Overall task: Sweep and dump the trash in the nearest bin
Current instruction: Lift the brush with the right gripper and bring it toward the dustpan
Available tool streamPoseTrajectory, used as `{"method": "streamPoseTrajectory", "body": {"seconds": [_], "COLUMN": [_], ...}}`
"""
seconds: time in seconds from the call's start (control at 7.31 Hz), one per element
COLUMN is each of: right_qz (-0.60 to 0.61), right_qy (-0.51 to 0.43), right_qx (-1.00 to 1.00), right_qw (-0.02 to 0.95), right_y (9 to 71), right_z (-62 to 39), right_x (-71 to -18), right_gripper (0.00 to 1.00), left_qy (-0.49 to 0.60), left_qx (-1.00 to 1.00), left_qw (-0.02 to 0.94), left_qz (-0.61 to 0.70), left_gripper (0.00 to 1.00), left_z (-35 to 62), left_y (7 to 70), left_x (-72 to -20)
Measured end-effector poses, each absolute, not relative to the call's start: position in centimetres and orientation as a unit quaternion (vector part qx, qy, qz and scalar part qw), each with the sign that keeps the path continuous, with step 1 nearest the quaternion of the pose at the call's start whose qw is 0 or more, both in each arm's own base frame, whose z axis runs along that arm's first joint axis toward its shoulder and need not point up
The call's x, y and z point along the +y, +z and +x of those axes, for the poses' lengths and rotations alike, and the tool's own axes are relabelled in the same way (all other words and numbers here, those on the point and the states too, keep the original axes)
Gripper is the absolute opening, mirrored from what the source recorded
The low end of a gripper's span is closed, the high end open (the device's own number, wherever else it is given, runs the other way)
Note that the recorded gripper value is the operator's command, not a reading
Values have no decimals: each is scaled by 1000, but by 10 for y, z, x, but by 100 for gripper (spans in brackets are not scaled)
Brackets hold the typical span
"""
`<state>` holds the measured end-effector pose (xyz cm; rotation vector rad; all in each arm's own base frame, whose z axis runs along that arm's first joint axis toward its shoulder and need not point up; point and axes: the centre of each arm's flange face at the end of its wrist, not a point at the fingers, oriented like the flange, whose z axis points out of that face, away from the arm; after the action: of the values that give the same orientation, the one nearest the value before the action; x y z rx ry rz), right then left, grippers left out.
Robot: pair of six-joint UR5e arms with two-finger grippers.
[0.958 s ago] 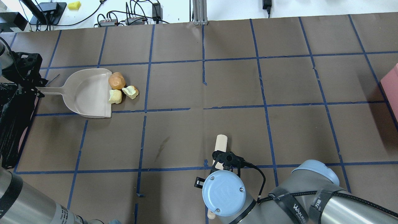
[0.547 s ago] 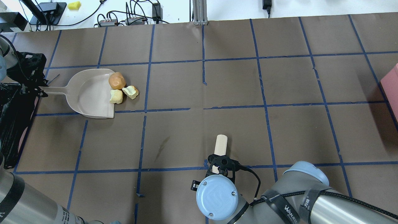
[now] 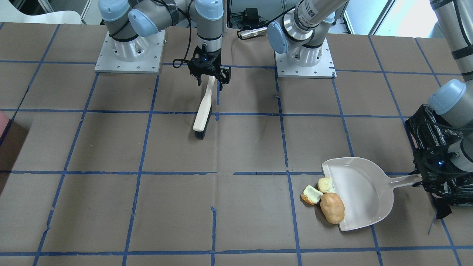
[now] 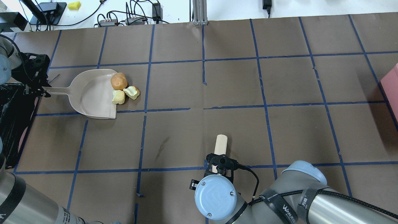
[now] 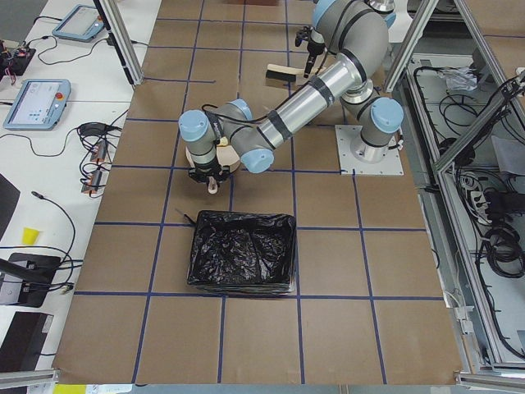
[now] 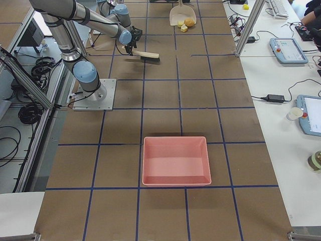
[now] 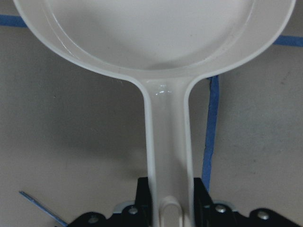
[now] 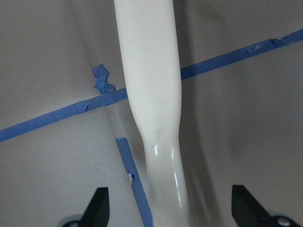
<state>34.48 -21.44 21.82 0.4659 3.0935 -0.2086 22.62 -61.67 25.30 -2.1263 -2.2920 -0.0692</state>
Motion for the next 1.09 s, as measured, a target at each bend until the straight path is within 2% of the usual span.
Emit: {"method": "streamPoseTrajectory", "body": {"seconds": [0.27, 0.55, 0.82, 1.09], "right_qz": [148, 149, 150, 149], "right_qy": [-69, -67, -66, -69], "right_qx": [987, 987, 986, 986], "right_qw": [7, 10, 12, 15], "right_y": [221, 221, 223, 227], "right_z": [345, 346, 345, 345], "right_x": [-215, -214, -214, -214], "right_gripper": [48, 20, 12, 11], "left_qy": [-21, -20, -20, -19], "left_qx": [-733, -733, -733, -733], "left_qw": [2, 0, 1, 0], "left_qz": [-680, -680, -680, -680], "left_gripper": [7, 7, 7, 7], "left_z": [224, 224, 223, 223], "left_y": [251, 251, 250, 251], "left_x": [-614, -613, -612, -612]}}
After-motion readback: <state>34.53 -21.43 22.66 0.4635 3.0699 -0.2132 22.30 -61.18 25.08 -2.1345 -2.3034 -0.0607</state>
